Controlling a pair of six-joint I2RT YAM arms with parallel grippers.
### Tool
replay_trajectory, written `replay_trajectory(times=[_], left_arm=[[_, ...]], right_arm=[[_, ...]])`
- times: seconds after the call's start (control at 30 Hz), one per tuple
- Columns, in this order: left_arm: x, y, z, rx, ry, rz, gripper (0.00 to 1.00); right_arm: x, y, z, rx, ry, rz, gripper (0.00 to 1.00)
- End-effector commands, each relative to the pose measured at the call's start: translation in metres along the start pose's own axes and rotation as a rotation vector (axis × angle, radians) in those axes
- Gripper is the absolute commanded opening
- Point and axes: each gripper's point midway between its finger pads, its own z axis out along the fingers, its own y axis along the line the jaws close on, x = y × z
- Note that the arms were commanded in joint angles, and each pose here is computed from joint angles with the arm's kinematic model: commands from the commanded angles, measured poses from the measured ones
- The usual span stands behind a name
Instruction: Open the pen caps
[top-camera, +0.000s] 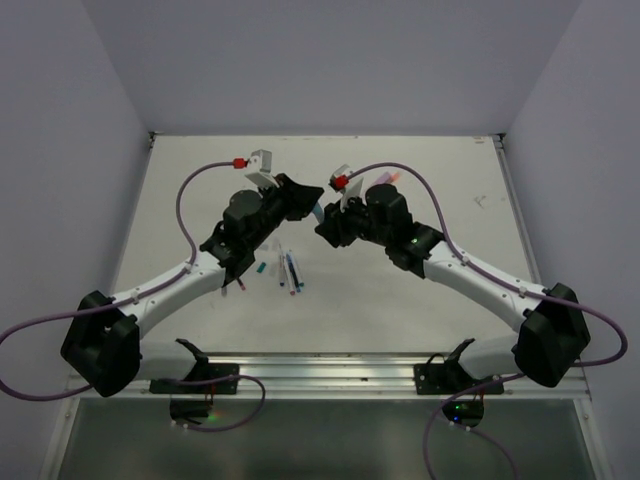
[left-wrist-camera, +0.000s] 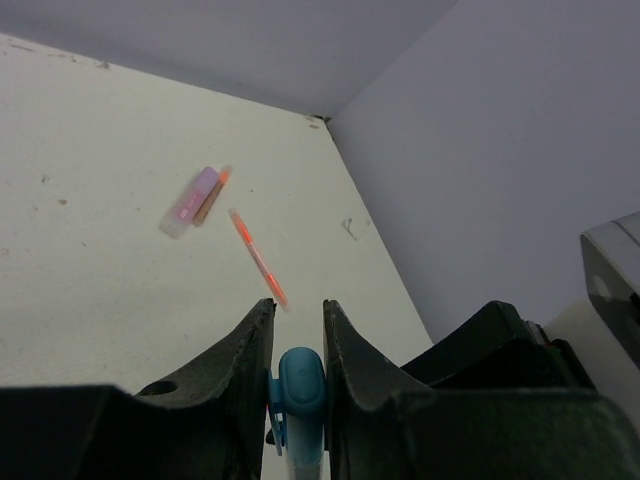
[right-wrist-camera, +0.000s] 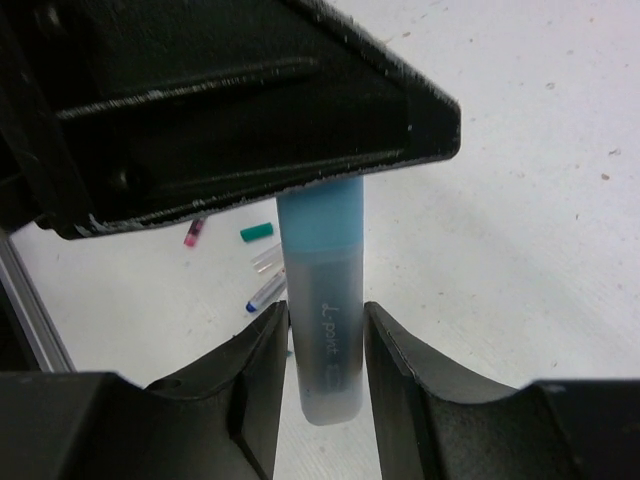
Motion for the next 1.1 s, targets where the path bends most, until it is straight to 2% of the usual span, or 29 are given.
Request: replay_trajectory(times=[0.0,0.17,0.27,0.33,0.37,0.43,0.47,0.5,0.63,0.8,0.87,1.07], left_arm=[[-0.031,-0.029,-0.007,0.106,-0.11,0.002,0.0],[-0.034,-0.034,-0.008,0.126,-0.118,-0.009,0.0],[-0.032,-0.033,-0.008,0.123,-0.11,-0.005,0.0],[-0.031,-0.032,-0.008,0.121,-0.108,-0.005,0.0],[-0.03,-0.031,-0.008,0.118,-0.104,-0.008,0.0],[-0.028,-0.027,-0.008,0.102,-0.095,-0.009,0.0],[-0.027,-0.026,-0.007,0.094,-0.091,-0.009,0.05],[-0.027,-0.025,-0.006,0.088,-0.089,-0.009,0.15],[-0.023,-0.022,0.0,0.067,-0.064,-0.001,0.32],[-0.019,-0.021,0.005,0.06,-0.045,0.006,0.33],[-0.02,-0.021,0.005,0.055,-0.044,0.006,0.38],[-0.017,-0.02,0.008,0.04,-0.028,-0.005,0.39]], right_arm=[[-0.004,0.009,-0.003,-0.056,-0.023,-0.013,0.41],[0.003,0.008,-0.001,-0.054,-0.002,-0.018,0.43],[0.001,0.007,-0.001,-0.051,-0.009,-0.022,0.38],[0.0,0.006,0.0,-0.047,-0.011,-0.024,0.28],[-0.002,0.005,0.0,-0.04,-0.015,-0.027,0.16],[-0.004,0.002,-0.001,-0.024,-0.016,-0.032,0.07],[-0.005,-0.001,-0.001,-0.008,-0.019,-0.041,0.01],[-0.008,-0.001,-0.001,-0.005,-0.024,-0.044,0.0],[-0.007,-0.004,-0.003,0.01,-0.007,-0.048,0.0],[-0.008,-0.005,-0.002,0.018,-0.005,-0.047,0.0],[-0.008,-0.007,-0.002,0.029,-0.003,-0.047,0.0],[-0.008,-0.008,0.0,0.041,0.001,-0.046,0.0]])
